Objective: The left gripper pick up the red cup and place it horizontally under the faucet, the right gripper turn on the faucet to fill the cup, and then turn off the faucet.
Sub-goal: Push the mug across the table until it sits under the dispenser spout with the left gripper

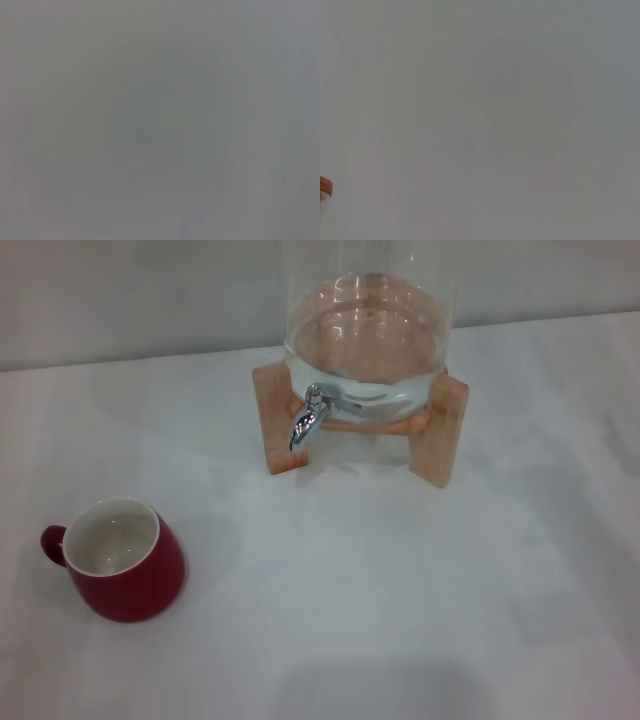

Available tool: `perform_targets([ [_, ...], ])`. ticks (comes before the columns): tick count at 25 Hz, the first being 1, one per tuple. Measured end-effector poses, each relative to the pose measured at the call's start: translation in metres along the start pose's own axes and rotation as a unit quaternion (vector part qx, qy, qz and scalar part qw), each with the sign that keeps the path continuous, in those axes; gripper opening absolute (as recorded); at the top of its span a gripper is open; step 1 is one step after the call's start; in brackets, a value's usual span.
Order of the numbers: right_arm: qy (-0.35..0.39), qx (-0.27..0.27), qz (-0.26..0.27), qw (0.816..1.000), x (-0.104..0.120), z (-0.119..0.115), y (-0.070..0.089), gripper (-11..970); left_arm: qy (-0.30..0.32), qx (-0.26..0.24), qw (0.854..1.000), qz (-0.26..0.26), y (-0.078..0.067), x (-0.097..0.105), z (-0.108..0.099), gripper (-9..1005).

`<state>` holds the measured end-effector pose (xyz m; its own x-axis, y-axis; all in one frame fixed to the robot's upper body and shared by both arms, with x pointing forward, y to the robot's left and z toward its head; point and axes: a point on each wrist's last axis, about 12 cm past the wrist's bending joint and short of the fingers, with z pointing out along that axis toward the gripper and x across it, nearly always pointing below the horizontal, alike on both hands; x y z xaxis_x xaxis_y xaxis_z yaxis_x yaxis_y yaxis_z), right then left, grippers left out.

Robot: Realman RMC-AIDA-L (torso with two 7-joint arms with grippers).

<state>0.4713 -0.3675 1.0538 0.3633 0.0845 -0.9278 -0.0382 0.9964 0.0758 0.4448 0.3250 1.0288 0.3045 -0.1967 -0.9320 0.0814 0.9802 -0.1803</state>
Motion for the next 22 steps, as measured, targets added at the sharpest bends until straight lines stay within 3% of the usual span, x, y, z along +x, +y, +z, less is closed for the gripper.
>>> perform_targets([
  [22, 0.010, -0.024, 0.005, 1.000, 0.002, -0.003, 0.006, 872, 0.093, -0.031, 0.995, -0.010, 0.003, 0.018, -0.034, 856],
])
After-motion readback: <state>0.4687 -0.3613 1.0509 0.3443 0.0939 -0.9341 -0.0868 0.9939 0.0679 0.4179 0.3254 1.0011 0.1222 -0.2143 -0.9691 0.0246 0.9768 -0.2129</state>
